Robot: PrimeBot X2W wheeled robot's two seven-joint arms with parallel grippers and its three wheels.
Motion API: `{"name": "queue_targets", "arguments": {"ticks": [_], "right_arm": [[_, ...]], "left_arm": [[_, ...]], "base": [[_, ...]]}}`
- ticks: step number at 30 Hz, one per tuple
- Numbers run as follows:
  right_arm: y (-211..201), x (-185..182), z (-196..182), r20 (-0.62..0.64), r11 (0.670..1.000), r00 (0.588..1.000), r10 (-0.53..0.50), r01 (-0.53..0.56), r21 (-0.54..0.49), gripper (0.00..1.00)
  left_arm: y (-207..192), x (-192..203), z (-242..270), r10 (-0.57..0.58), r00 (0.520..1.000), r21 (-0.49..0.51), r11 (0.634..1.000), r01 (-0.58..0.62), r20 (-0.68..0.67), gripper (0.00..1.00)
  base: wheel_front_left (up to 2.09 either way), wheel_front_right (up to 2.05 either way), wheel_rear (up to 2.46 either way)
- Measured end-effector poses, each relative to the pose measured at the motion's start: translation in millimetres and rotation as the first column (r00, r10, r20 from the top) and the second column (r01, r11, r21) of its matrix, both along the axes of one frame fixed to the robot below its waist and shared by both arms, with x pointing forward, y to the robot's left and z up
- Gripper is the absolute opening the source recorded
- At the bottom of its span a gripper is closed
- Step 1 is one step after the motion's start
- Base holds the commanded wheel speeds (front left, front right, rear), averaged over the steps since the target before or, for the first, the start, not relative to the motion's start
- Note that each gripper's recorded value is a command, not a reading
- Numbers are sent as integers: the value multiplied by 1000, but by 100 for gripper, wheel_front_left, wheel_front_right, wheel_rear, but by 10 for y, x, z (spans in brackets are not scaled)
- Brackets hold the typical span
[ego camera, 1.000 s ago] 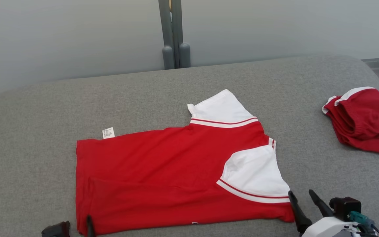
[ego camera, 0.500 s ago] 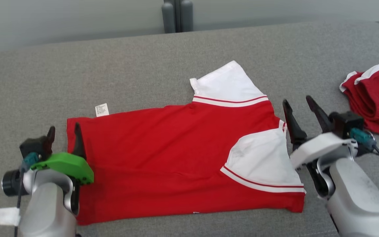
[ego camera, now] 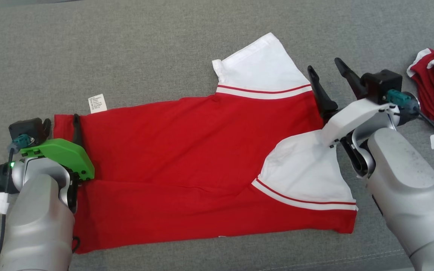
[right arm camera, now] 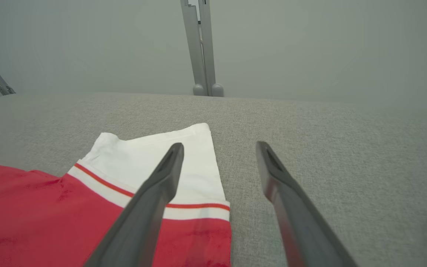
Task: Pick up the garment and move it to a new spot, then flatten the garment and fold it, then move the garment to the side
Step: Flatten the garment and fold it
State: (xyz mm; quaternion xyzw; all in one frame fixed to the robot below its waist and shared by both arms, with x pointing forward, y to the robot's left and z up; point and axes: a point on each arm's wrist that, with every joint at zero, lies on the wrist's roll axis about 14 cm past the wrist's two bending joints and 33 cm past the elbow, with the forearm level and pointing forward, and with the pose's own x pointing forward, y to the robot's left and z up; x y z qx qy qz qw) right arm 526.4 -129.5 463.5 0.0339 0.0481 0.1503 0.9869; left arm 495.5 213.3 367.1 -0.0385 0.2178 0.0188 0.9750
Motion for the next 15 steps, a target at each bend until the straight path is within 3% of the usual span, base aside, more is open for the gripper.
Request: {"name": "queue_targets", "arguments": {"ticks": [4, 5, 6, 8, 9, 15], "right_arm": [[-14, 158, -103, -68, 998, 998, 18, -22, -55, 100], [-7, 203, -118, -86, 998, 996, 21, -27, -62, 100], [7, 247, -131, -103, 996, 994, 29, -37, -77, 100], [37, 333, -152, -137, 993, 990, 43, -57, -102, 100], [58, 372, -160, -152, 991, 987, 50, -68, -113, 100], [180, 529, -269, -258, 977, 962, 84, -131, -168, 100]], "left_arm": [[-21, 17, -56, 6, 1000, -11, 1000, -6, -6, 100], [-26, 17, -65, 6, 1000, -14, 1000, -6, -7, 94], [-22, 14, -72, 10, 1000, -17, 1000, -10, -6, 64], [-26, 18, -83, 9, 1000, -19, 1000, -10, -10, 13], [-34, 24, -82, 9, 1000, -20, 1000, -9, -7, 0], [-64, 60, -50, -3, 1000, -25, 1000, 3, 9, 0]], "base": [[0, 0, 0], [0, 0, 0], [0, 0, 0], [0, 0, 0], [0, 0, 0], [0, 0, 0]]}}
